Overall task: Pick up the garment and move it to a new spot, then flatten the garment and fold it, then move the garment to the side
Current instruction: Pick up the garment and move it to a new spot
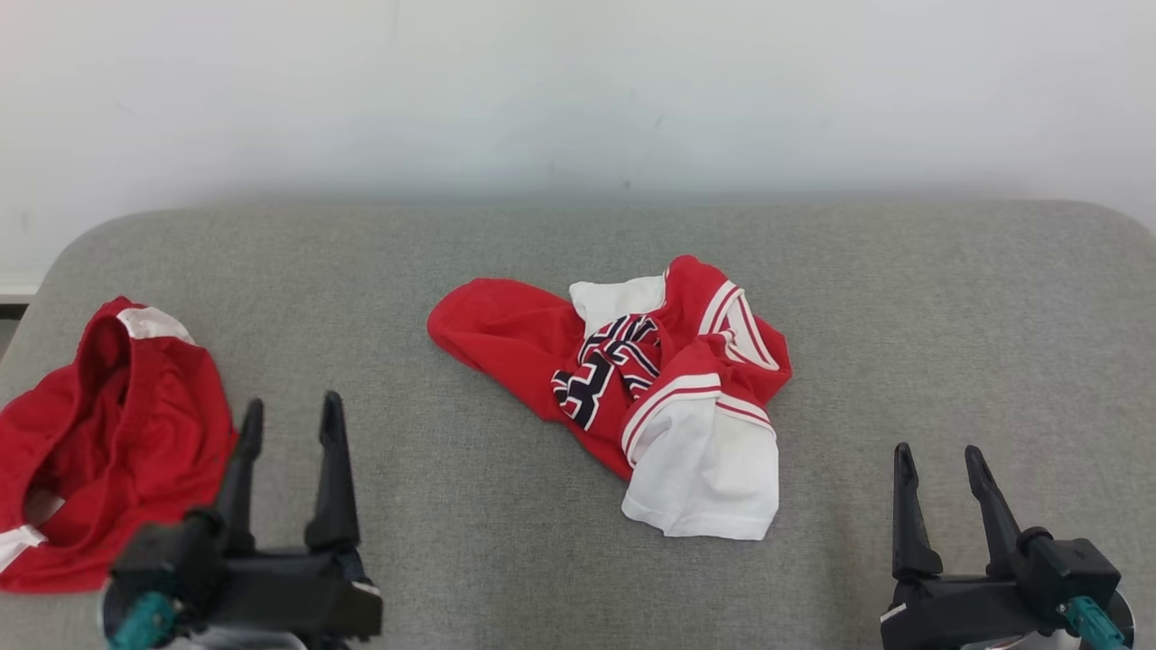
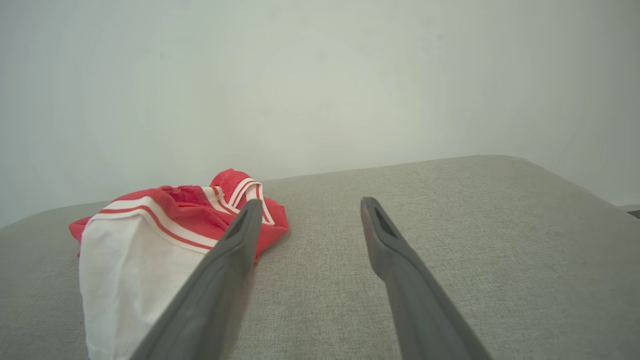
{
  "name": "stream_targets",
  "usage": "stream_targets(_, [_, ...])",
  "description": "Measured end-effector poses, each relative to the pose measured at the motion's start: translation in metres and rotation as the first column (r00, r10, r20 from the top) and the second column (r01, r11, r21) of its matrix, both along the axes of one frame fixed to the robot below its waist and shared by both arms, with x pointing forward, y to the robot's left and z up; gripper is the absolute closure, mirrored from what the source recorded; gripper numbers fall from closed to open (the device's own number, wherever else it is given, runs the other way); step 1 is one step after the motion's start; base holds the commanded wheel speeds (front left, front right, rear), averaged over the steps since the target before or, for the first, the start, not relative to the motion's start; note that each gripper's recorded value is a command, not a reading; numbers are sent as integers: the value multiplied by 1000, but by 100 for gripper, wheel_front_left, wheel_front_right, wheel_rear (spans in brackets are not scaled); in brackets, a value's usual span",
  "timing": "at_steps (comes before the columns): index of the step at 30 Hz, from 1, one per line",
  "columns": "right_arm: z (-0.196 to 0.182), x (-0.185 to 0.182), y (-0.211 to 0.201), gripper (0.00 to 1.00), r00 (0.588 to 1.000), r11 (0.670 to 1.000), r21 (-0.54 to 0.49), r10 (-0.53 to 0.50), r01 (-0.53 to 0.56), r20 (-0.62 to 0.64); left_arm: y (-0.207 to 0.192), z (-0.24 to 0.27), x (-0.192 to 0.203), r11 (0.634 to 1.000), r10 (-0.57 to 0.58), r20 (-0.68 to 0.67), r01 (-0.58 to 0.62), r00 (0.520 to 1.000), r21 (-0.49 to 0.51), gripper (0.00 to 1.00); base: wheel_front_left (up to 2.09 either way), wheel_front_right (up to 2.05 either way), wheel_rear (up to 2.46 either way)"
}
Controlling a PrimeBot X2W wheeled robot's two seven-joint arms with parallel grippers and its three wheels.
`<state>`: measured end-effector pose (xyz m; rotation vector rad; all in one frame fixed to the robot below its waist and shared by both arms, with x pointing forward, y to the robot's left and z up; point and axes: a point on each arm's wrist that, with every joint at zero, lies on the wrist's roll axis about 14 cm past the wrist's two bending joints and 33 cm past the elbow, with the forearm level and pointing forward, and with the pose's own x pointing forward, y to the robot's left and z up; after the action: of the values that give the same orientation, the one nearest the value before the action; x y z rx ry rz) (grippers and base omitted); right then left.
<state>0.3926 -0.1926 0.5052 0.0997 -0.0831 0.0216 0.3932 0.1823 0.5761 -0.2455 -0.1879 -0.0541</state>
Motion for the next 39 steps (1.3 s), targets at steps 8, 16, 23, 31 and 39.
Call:
stream_targets(8, [-1,-14,-6,0,1000,1000,-19,-15,15,-7,-34,-38,-11,998,-58,-32,59,998,27,0,0,0,0])
stream_targets(16, [-13,-31,-7,0,999,998,-61,-15,13,-43,-36,-66,-20,994,-47,-102,57,994,96,0,0,0,0])
stream_targets(23, [-22,-39,-7,0,997,998,-67,-17,13,-72,-25,-97,-27,988,-22,-190,51,982,147,0,0,0,0])
stream_targets(31, [-30,-40,-3,0,995,998,-65,-6,-1,-102,-12,-109,-33,987,4,-226,32,974,155,0,0,0,0])
stream_targets(39, [-26,-40,-5,0,996,998,-58,-11,5,-91,-15,-111,-34,990,-4,-234,36,972,133,0,0,0,0])
